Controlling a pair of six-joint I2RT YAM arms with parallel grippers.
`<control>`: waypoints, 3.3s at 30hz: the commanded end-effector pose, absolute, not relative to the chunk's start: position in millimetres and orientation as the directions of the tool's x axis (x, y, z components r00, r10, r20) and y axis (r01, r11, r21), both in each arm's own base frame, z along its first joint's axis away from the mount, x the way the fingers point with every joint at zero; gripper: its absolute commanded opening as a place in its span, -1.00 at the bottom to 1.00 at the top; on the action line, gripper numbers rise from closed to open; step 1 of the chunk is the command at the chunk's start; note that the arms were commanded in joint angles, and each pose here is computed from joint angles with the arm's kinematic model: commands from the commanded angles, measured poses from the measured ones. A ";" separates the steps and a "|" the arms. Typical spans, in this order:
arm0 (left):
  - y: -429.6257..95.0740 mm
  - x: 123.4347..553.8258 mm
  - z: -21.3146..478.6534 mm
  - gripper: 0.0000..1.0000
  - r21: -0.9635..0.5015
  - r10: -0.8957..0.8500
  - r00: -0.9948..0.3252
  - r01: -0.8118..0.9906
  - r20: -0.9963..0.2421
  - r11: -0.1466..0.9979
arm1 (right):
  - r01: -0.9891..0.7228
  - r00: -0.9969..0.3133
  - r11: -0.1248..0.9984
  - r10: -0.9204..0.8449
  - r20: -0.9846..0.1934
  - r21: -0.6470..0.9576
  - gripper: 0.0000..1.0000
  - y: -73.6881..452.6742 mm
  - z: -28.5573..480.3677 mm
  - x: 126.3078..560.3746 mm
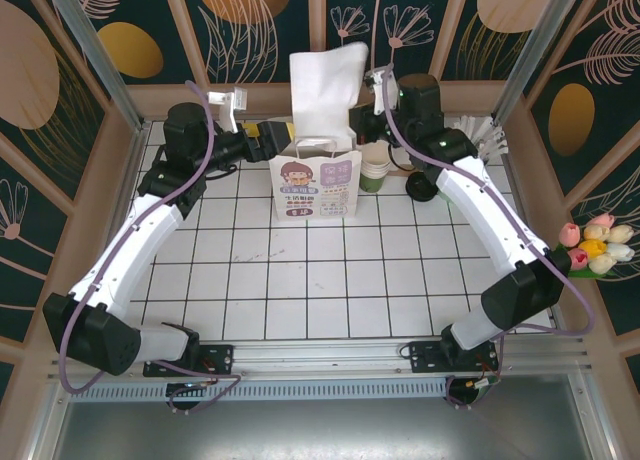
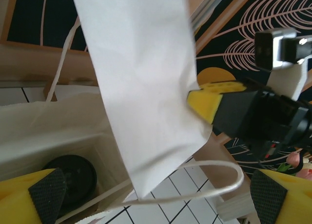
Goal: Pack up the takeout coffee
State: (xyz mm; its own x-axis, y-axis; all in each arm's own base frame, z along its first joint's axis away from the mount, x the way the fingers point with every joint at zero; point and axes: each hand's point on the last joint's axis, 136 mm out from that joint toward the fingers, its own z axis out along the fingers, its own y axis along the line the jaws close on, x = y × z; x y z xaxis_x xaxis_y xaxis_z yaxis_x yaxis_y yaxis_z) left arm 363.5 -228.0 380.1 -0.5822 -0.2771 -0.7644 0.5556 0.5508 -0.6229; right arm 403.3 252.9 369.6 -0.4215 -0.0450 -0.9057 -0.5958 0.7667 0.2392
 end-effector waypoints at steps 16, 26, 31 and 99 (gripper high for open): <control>-266.7 400.5 361.0 0.18 -0.607 -0.162 -0.608 0.655 -0.777 0.450 | -0.626 -0.358 0.733 0.033 -0.933 0.266 -1.00 256.7 393.3 400.1; -262.6 404.8 392.6 -1.00 -0.418 -0.065 -0.452 0.750 -0.890 0.513 | -0.652 -0.287 0.728 0.026 -0.958 0.214 0.41 222.4 422.5 391.8; -258.1 391.9 418.6 -1.00 -0.121 0.130 -0.214 0.856 -0.968 0.503 | -0.730 -0.178 0.681 -0.109 -0.978 0.057 0.98 206.2 441.5 387.7; -156.1 416.9 335.2 0.97 -0.559 -0.446 -0.475 0.122 -0.759 0.820 | -0.650 -0.524 0.670 -0.053 -0.850 0.359 -1.00 371.6 326.7 395.4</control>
